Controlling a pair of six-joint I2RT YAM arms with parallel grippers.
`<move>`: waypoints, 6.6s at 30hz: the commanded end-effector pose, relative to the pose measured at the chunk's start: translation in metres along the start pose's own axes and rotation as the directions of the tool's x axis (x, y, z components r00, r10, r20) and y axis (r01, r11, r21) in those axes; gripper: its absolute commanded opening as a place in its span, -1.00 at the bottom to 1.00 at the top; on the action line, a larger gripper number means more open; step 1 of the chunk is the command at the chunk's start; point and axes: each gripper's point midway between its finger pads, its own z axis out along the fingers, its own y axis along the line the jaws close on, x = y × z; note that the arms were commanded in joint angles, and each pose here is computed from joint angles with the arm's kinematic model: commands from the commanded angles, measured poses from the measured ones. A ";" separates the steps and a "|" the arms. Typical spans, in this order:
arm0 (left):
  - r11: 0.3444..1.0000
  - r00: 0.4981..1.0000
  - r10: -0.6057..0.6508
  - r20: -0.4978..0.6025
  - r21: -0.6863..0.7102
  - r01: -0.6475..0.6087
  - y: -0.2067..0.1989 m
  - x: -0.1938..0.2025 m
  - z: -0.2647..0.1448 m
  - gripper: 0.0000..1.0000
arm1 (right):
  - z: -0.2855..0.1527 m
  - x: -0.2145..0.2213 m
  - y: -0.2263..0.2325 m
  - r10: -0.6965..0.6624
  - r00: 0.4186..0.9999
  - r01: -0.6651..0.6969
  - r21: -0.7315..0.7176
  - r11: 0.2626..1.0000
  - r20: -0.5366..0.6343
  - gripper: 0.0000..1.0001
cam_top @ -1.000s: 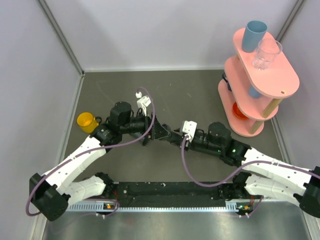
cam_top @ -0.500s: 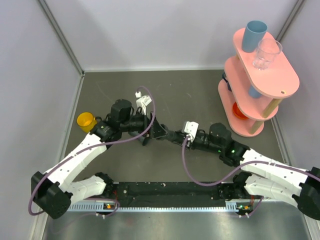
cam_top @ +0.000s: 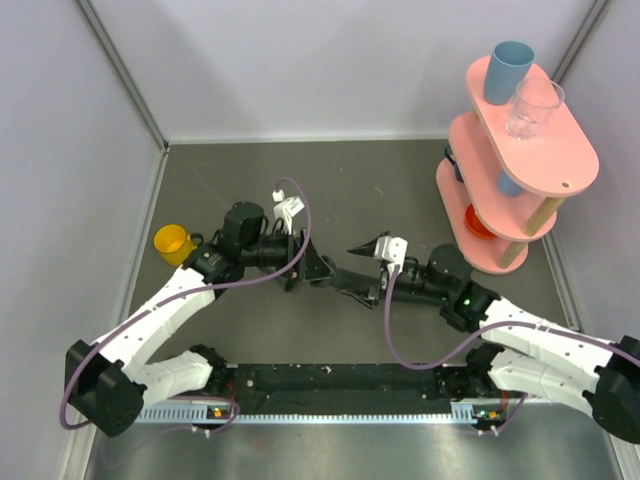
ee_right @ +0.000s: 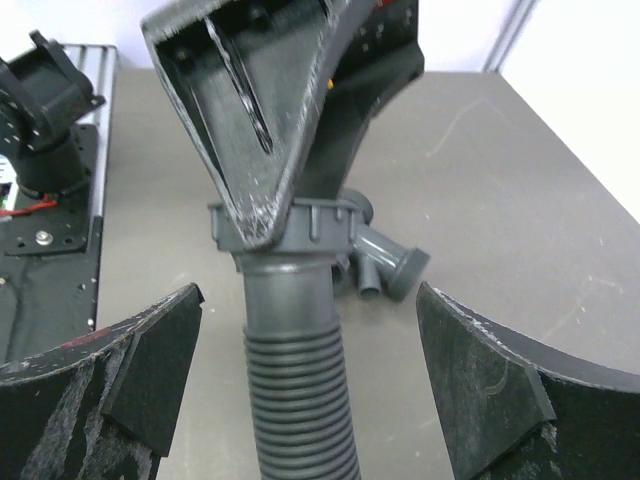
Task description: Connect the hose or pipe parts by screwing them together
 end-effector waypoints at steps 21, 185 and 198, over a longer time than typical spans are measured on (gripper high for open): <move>0.993 0.992 0.048 0.117 0.105 -0.060 -0.025 -0.016 -0.008 -1.00 | 0.041 -0.048 0.010 0.044 0.988 -0.027 -0.122 0.992 0.145 0.28; 0.856 0.987 -0.046 0.155 -0.503 0.119 0.081 -0.017 -0.072 -1.00 | 0.099 0.006 -0.004 -0.546 0.819 0.561 0.043 0.827 -0.179 -0.75; 0.881 0.992 -0.031 0.124 -0.465 0.086 0.077 -0.009 -0.068 -1.00 | 0.110 -0.008 0.005 -0.485 0.869 0.491 0.047 0.870 -0.101 -0.78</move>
